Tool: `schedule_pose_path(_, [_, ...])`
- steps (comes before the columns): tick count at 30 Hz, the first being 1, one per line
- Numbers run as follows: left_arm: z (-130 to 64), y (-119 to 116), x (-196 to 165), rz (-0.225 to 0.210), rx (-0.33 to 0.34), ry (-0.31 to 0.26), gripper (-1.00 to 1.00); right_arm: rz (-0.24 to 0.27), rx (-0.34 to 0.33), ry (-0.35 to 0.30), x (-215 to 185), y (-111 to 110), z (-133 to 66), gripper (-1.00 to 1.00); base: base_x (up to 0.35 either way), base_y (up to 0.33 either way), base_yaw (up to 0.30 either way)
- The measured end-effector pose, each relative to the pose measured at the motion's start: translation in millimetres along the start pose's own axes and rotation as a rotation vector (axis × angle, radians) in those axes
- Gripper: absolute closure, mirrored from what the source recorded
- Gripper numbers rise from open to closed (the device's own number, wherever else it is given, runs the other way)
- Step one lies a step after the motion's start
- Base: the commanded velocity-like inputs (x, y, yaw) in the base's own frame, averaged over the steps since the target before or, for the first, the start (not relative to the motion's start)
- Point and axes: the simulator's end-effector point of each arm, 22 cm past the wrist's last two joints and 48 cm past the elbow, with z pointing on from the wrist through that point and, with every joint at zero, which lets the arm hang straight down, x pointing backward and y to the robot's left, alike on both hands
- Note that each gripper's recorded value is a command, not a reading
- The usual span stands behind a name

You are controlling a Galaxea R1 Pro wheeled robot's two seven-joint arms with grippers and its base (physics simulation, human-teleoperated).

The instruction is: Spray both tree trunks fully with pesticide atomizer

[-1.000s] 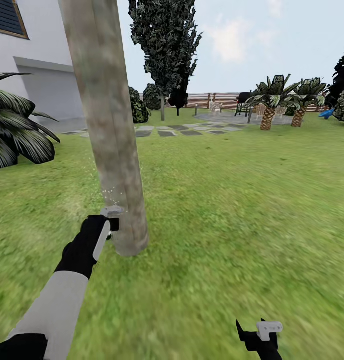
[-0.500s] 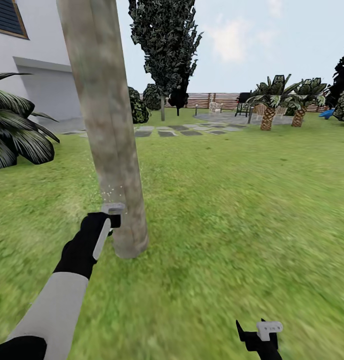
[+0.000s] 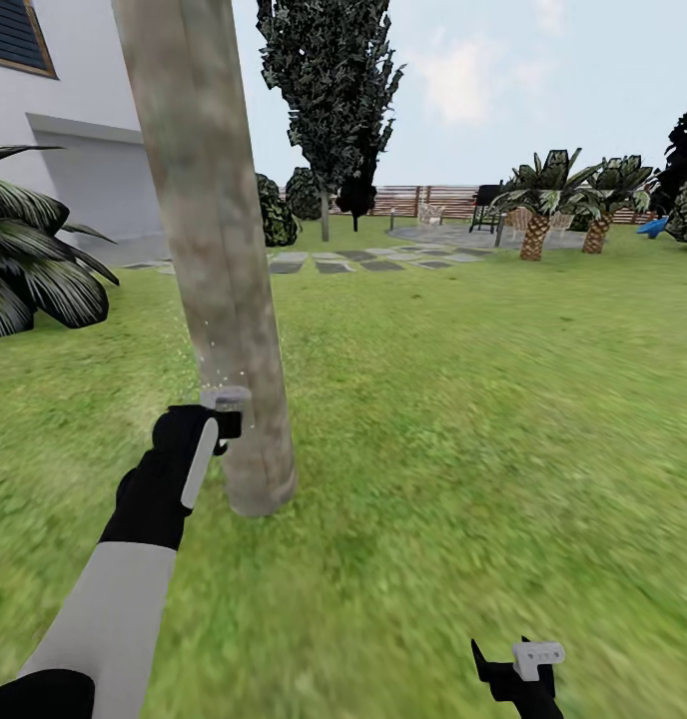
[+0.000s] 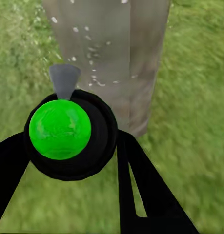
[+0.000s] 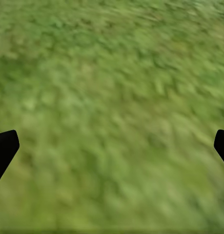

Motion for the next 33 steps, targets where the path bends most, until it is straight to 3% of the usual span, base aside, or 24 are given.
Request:
schedule_pose_path(1, [0.9,6.8,0.0,0.001,-0.013,0.0,1.0,0.0,0.0,0.0,0.0,-0.1,0.0,-1.0,0.0,0.0,0.0])
schedule_pose_path(3, [6.4,55.8,4.3,0.013,-0.095,0.008,1.0,0.0,0.0,0.0,0.0,0.0,0.1,-1.0,0.0,0.0,0.0])
schedule_pose_path(6, [6.9,49.3,6.6,0.006,-0.072,0.01,1.0,0.0,0.0,0.0,0.0,0.0,0.0,-1.0,0.047,0.0,0.0])
schedule_pose_path(13, [-12.6,23.3,-22.9,-0.009,-0.027,-0.065,1.0,0.0,0.0,0.0,0.0,-0.2,0.0,-1.0,0.067,0.0,0.0])
schedule_pose_path(17, [-12.7,29.2,-23.5,-0.004,-0.038,-0.065,1.0,0.0,0.0,0.0,0.0,0.0,0.0,-1.0,0.0,0.0,0.0])
schedule_pose_path(21, [-11.2,40.5,-22.0,-0.027,-0.05,-0.058,1.0,0.0,0.0,0.0,0.0,-0.4,0.0,-1.0,0.0,0.0,0.0])
schedule_pose_path(26, [-16.7,0.5,-23.0,-0.003,0.014,-0.064,1.0,0.0,0.0,0.0,0.0,-0.1,0.0,-1.0,0.0,0.0,0.0])
schedule_pose_path(28, [-28.4,-14.0,-34.7,-0.005,0.038,-0.098,1.0,0.0,0.0,0.0,-0.1,-0.1,-0.1,-1.0,0.0,0.0,0.0])
schedule_pose_path(33, [-27.2,-2.4,-31.1,-0.005,0.017,-0.094,1.0,0.0,0.0,0.0,0.0,0.0,0.0,-1.0,0.0,0.0,0.0])
